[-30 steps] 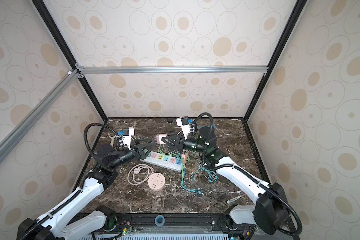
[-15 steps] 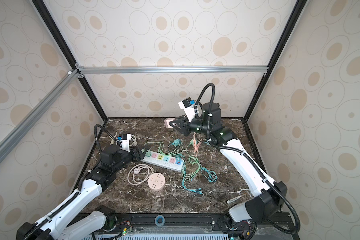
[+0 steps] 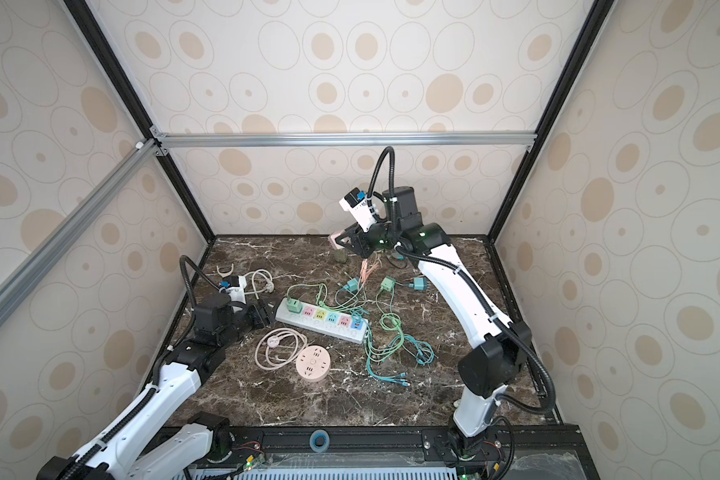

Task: Insert the plug
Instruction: 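Open the left gripper and withdraw it while the right gripper holds the plug, then carry the pink plug over the yellow socket while the left arm draws back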

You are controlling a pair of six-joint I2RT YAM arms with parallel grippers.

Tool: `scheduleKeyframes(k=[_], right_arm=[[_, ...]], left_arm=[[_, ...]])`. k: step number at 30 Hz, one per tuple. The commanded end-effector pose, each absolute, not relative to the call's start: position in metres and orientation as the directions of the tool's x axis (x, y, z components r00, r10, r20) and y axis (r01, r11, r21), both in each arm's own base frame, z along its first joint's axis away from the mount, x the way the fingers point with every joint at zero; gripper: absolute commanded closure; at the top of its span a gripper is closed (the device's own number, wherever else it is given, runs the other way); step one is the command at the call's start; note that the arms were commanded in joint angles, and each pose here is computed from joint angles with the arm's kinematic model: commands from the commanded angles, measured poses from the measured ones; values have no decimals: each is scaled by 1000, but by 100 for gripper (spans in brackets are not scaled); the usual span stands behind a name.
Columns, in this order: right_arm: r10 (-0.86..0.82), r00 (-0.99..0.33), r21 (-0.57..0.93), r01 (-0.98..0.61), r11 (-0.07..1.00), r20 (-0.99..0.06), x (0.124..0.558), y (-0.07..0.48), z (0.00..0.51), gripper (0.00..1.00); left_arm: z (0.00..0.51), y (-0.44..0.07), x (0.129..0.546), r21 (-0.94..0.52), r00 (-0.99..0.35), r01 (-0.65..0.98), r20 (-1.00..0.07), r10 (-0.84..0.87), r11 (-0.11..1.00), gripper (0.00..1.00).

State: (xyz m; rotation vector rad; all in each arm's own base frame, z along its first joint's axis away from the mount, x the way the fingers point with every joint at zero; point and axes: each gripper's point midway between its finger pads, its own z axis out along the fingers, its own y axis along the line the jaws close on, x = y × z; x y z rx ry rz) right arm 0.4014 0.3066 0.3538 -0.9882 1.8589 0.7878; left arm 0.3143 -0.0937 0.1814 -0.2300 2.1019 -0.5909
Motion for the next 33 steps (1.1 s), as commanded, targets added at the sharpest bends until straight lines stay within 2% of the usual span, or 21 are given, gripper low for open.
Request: scheduleKeyframes(k=[1, 7, 13, 19, 33], right_arm=[[-397, -344, 127, -868, 480, -851, 415, 310, 319, 91], [-451, -394, 167, -870, 463, -801, 422, 328, 276, 92], [-610, -365, 121, -907, 403, -703, 396, 346, 225, 92], [-681, -346, 133, -929, 346, -645, 377, 355, 195, 92], [-818, -267, 59, -959, 276, -510, 356, 372, 137, 92]], left_arm=[[172, -90, 313, -511, -590, 32, -703, -396, 859, 32], [160, -77, 313, -502, -605, -21, -683, -410, 865, 33], [145, -68, 317, -511, -606, -45, -669, -431, 858, 29], [125, -64, 329, -528, -627, -77, -633, -453, 846, 33], [106, -76, 356, -549, -680, -9, -610, -408, 835, 42]])
